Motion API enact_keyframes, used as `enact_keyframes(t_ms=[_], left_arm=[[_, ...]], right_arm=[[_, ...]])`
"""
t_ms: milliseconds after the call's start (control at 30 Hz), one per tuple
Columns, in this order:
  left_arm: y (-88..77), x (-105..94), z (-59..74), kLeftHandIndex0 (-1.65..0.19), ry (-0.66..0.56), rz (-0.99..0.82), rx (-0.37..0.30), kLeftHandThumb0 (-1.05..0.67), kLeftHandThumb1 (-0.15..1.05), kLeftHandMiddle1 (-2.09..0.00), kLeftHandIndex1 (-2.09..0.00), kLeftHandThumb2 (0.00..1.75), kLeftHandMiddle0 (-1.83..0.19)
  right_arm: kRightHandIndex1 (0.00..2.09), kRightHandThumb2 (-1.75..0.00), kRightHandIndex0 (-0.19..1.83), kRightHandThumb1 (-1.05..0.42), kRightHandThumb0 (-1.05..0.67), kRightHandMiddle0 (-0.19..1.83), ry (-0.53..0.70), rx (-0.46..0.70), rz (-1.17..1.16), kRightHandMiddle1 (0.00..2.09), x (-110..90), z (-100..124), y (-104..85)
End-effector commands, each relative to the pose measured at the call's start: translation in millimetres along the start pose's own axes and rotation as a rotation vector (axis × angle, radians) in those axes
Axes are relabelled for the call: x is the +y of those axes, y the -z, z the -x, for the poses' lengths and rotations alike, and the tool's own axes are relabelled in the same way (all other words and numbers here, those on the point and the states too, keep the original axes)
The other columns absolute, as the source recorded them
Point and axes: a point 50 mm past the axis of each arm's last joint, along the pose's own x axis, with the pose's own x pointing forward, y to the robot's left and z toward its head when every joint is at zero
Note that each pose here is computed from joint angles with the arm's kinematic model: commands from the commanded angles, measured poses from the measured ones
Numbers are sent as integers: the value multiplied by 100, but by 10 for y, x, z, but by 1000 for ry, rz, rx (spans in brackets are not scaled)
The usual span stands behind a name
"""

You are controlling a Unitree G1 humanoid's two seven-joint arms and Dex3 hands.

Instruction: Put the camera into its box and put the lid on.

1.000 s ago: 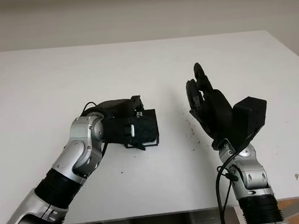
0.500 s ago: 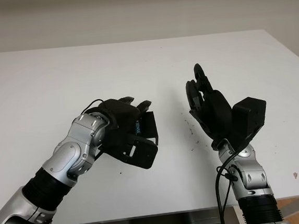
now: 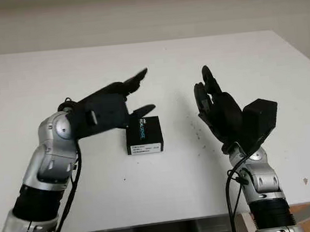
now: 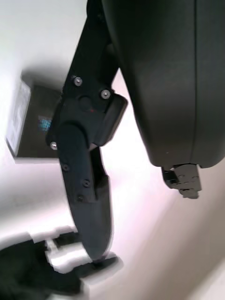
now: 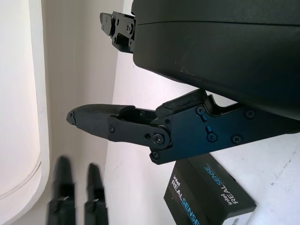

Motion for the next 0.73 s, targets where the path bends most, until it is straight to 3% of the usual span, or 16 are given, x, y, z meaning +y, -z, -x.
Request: enact_keyframes(t_ms=[0, 133, 267, 467, 700], left_arm=[[26, 34, 55, 19, -68, 45, -37, -80, 105, 0, 0, 71, 19], [176, 24, 141, 19, -254, 297, -101, -77, 105, 0, 0, 70, 19], [334, -4, 210, 19, -391, 460, -89, -82, 105, 0, 0, 66, 19], [541, -49, 297, 19, -470, 565, -70, -80, 105, 0, 0, 68, 19], [651, -79, 344, 19, -506, 618, -66, -77, 105, 0, 0, 66, 19]], right_arm=[[0, -61, -19, -105, -74, -19, -8, -22, 17, 0, -13, -55, -57], [0, -65, -19, -105, -74, -19, -7, -5, 27, 0, -21, -99, -22], [0, -67, -19, -105, -75, -19, 9, -4, 34, 0, -16, -126, -34], [0, -67, -19, -105, -78, -19, 11, -20, 41, 0, -30, -148, -74], [0, -67, -19, -105, -78, -19, 12, -22, 29, 0, -7, -145, -87]])
